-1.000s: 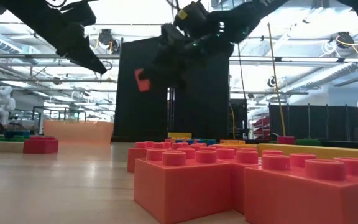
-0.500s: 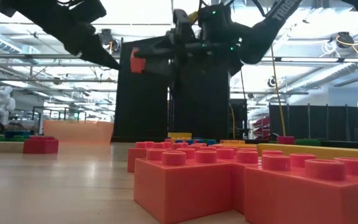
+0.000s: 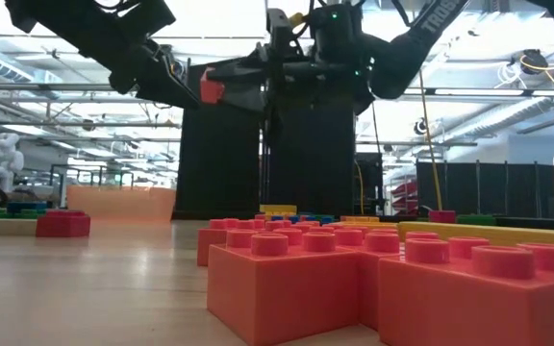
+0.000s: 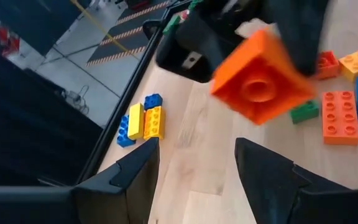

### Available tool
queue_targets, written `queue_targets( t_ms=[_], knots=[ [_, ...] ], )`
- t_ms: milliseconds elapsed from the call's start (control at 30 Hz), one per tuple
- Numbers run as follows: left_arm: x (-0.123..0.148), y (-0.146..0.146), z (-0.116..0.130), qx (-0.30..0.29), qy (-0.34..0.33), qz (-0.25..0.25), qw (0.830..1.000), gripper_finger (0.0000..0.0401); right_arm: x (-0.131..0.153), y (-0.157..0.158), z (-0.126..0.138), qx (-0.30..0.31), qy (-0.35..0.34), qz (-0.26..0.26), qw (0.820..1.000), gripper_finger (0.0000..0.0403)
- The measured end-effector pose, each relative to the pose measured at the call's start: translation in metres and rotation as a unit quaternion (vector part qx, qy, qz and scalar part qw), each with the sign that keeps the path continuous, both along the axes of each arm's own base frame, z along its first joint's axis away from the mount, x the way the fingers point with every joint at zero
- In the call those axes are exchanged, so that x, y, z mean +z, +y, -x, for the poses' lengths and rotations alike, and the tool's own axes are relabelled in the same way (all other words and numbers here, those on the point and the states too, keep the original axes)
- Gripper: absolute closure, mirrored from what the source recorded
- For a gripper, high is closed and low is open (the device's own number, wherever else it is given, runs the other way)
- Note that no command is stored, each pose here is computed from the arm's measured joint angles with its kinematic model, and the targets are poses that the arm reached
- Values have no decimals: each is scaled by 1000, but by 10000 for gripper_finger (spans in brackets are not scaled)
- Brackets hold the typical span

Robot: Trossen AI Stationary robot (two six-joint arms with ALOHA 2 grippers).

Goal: Sort blocks by size
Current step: Put the orange 4 stud game piece into the orange bin

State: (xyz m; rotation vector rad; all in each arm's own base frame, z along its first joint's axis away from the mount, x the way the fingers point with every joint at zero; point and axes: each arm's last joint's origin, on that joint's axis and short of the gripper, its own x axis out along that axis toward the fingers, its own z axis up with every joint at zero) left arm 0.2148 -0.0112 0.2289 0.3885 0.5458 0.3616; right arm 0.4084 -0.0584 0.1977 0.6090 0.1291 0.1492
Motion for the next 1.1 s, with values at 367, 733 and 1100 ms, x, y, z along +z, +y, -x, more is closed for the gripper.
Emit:
queue_targets(
  t_ms=[367,733,1100],
  knots=[
    [9,-13,-4,-71,-29,-36,996,189,-1,-8,2,16,3,-3,1000,266],
    [7,-15,-7,-94,-28,-27,995,137,1,-8,2,28,-4,-10,1000,266],
    [8,-15,-10,-107,-28,-56,992,72,3,-7,2,40,-11,-22,999,266]
  ],
)
